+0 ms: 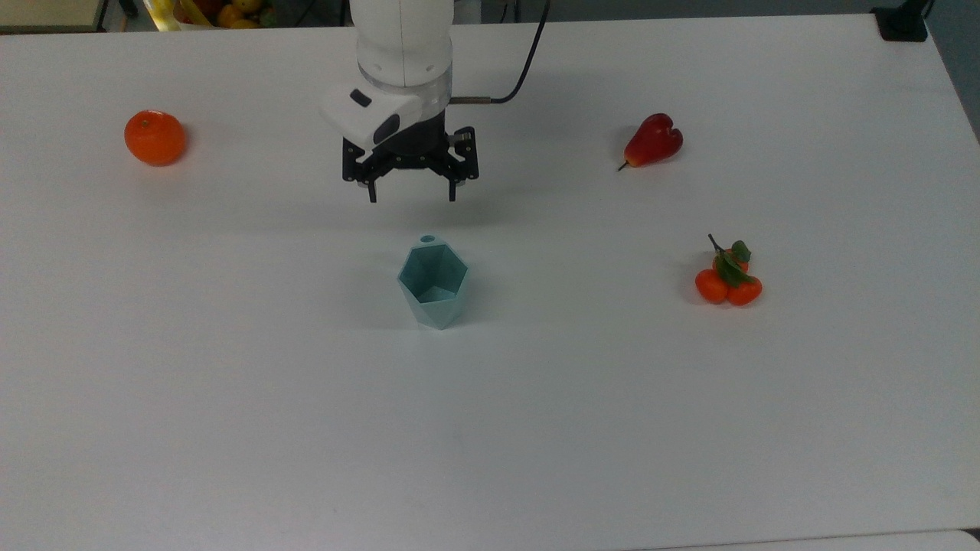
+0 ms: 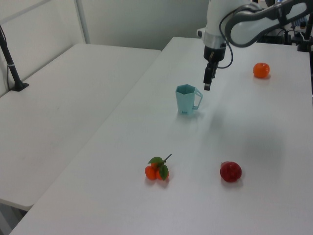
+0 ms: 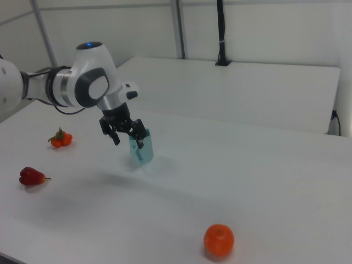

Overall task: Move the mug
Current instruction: 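Lower the open gripper down onto the rim of the teal mug, then close the gripper on the teal mug's rim, then drag the gripped teal mug across the table toward the robot base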

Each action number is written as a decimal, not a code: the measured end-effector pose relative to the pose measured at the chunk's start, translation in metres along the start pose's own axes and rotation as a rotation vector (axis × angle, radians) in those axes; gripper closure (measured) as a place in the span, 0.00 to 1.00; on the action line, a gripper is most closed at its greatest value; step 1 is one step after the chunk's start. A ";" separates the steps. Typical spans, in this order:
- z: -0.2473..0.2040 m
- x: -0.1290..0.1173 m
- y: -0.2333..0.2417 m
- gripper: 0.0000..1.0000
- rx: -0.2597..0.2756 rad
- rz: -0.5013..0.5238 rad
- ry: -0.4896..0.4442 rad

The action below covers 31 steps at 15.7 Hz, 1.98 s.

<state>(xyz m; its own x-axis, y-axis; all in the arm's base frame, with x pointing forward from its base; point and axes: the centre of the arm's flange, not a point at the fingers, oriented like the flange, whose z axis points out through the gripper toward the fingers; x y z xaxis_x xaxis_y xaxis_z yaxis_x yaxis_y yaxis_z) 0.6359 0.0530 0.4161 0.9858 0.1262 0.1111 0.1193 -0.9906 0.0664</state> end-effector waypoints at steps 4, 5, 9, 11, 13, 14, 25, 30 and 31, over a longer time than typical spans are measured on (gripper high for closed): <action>0.036 0.010 -0.003 0.11 -0.005 -0.005 0.029; 0.043 0.011 -0.003 0.11 -0.006 -0.006 0.032; 0.058 0.013 -0.006 0.31 -0.008 -0.009 0.036; 0.060 0.015 -0.008 0.49 -0.006 -0.014 0.045; 0.062 0.015 -0.010 0.60 -0.005 -0.015 0.048; 0.061 0.016 -0.010 0.62 -0.005 -0.015 0.049; 0.027 0.016 -0.008 0.74 0.001 0.063 0.076; -0.023 -0.023 -0.002 0.74 0.014 0.085 0.063; -0.026 -0.037 -0.002 0.74 0.018 0.086 0.054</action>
<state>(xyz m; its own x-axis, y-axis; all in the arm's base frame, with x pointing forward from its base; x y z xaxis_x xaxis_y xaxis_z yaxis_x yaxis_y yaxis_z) 0.5965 0.0514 0.4377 0.9847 0.0425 0.1689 0.0368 -0.9987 0.0364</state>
